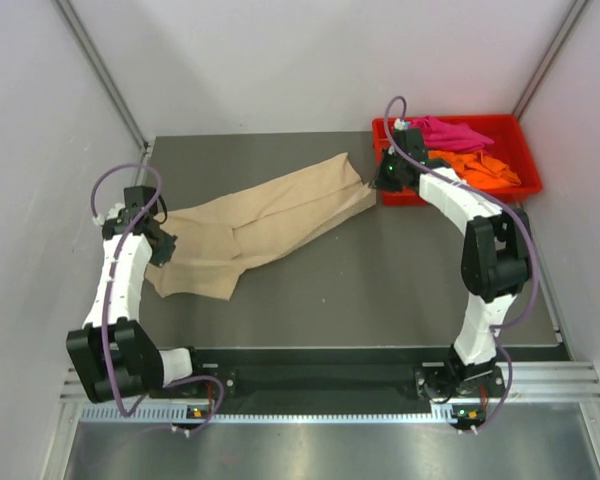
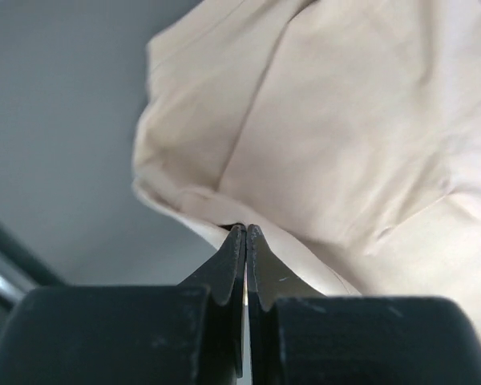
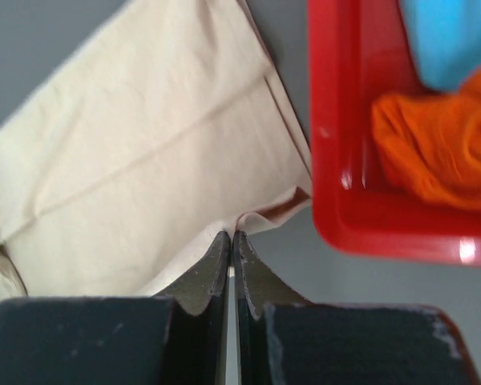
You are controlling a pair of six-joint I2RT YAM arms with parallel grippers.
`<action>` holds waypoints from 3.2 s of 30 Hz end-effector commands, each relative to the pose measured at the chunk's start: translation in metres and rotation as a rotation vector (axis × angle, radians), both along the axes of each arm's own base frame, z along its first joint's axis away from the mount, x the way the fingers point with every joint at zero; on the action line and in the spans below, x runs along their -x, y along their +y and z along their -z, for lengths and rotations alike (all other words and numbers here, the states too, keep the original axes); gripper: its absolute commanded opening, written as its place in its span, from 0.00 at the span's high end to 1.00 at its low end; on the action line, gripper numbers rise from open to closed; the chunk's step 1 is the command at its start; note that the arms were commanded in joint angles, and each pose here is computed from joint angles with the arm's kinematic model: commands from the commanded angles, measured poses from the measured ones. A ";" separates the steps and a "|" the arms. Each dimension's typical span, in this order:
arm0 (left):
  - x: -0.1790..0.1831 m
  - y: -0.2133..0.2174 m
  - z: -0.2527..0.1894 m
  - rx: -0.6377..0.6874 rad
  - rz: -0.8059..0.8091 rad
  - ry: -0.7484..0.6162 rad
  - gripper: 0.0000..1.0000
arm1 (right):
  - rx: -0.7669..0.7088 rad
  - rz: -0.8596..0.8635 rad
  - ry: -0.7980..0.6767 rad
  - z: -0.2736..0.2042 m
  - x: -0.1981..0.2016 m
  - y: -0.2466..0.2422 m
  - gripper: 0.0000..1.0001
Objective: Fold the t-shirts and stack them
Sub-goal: Fold the tshirt
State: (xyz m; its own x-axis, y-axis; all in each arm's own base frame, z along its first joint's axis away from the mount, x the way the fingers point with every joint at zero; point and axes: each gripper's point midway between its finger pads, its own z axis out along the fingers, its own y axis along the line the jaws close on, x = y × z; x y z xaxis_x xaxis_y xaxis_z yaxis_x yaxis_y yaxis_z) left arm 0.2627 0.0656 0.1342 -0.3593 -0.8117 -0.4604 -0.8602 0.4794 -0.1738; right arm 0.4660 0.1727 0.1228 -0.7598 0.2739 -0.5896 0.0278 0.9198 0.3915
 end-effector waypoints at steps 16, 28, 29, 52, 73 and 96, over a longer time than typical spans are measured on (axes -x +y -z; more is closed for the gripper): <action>-0.109 0.044 -0.016 -0.122 0.076 -0.103 1.00 | -0.018 0.012 -0.109 -0.006 -0.092 0.034 1.00; -0.119 0.057 -0.001 -0.102 0.046 -0.085 1.00 | -0.005 0.050 -0.077 0.015 -0.104 0.019 1.00; -0.119 0.060 0.002 -0.102 0.041 -0.079 1.00 | -0.004 0.054 -0.077 0.016 -0.106 0.018 1.00; -0.148 0.056 0.030 -0.001 0.072 -0.078 1.00 | -0.022 0.069 -0.062 0.034 -0.126 0.013 0.97; -0.063 0.055 -0.004 -0.134 0.082 -0.036 0.45 | 0.105 -0.077 -0.073 -0.029 -0.063 0.010 0.30; -0.006 0.065 0.073 0.132 -0.029 0.023 0.44 | -0.041 -0.127 0.104 0.041 0.014 0.063 0.23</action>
